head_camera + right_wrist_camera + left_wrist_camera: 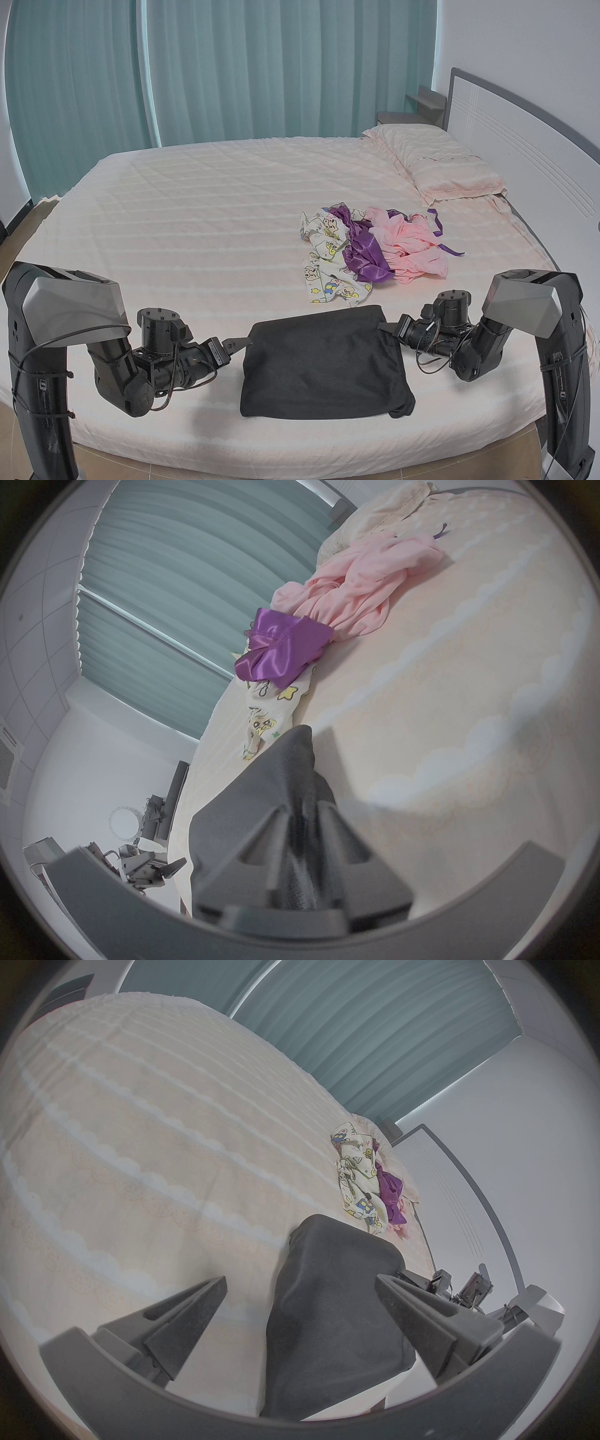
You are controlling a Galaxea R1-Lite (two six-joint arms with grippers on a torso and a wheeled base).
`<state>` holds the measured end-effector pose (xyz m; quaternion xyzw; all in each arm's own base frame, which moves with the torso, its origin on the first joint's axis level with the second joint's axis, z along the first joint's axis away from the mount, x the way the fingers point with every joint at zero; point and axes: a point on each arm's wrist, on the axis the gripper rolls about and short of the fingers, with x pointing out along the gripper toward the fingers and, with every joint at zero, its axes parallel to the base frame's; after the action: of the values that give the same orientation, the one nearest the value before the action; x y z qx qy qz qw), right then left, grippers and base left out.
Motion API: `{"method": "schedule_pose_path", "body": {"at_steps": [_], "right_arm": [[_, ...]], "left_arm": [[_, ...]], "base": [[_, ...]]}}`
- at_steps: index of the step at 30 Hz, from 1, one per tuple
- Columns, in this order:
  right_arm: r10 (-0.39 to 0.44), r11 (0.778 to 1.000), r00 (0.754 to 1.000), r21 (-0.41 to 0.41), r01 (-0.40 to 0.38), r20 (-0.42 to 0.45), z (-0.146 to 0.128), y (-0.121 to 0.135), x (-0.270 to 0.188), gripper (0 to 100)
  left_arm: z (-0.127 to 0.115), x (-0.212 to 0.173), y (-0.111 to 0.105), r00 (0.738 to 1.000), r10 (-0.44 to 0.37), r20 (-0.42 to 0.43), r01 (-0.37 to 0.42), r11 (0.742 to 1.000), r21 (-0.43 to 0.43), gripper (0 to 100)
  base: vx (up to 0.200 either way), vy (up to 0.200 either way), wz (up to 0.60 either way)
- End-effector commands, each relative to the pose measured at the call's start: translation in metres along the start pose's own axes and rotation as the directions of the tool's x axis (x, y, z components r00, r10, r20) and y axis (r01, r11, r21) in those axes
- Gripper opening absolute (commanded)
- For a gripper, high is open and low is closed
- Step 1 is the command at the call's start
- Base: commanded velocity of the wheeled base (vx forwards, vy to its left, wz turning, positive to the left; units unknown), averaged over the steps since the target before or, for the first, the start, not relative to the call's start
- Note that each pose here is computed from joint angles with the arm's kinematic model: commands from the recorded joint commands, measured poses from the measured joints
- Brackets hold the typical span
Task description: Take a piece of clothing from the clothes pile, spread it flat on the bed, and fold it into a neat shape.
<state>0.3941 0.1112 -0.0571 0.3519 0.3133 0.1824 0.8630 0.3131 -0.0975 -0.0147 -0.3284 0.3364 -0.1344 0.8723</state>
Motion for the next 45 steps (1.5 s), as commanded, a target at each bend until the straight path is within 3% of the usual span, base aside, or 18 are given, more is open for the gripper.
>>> {"method": "schedule_pose_path", "body": {"at_steps": [1, 16, 17, 22, 25, 28, 33, 45], "right_arm": [[0.000, 1.000, 1.000, 0.000, 0.000, 0.007, -0.001, -0.003, 0.006, 0], [-0.012, 1.000, 0.995, 0.011, 0.011, 0.102, 0.005, -0.004, 0.008, 0], [-0.015, 1.000, 0.995, 0.012, 0.014, 0.097, 0.004, -0.004, 0.008, 100], [-0.018, 1.000, 0.996, 0.010, 0.017, 0.092, 0.001, -0.003, 0.005, 100], [-0.018, 1.000, 0.993, 0.010, 0.017, 0.114, 0.006, -0.005, 0.003, 100], [-0.035, 0.999, 0.984, 0.008, 0.034, 0.174, 0.015, -0.011, 0.000, 100], [-0.051, 0.999, 0.978, 0.015, 0.049, 0.203, 0.019, -0.014, -0.001, 100], [-0.042, 0.999, 0.975, 0.014, 0.040, 0.217, 0.020, -0.014, -0.002, 100]], "left_arm": [[0.001, 0.000, 0.000, 1.000, -0.002, 0.004, 0.002, 1.000, 0.002, 100], [0.001, 0.003, -0.002, 1.000, -0.002, 0.012, 0.002, 1.000, 0.006, 100], [0.001, 0.004, -0.002, 1.000, -0.005, 0.014, 0.005, 1.000, 0.008, 100], [0.001, 0.010, -0.009, 0.999, -0.020, 0.028, 0.019, 1.000, 0.016, 100], [0.003, 0.012, -0.022, 0.995, -0.035, 0.090, 0.036, 0.999, -0.008, 100], [-0.001, 0.016, -0.045, 0.983, -0.099, 0.157, 0.111, 0.991, -0.071, 100], [-0.007, 0.026, -0.066, 0.964, -0.183, 0.191, 0.197, 0.979, -0.055, 100], [-0.021, 0.064, -0.048, 0.974, -0.152, 0.166, 0.163, 0.985, -0.055, 100]], "base": [[0.000, 0.000, 0.00], [0.000, 0.000, 0.00], [0.000, 0.000, 0.00], [0.000, 0.000, 0.00], [0.000, 0.000, 0.00], [0.000, 0.000, 0.00], [0.000, 0.000, 0.00], [0.000, 0.000, 0.00]]}}
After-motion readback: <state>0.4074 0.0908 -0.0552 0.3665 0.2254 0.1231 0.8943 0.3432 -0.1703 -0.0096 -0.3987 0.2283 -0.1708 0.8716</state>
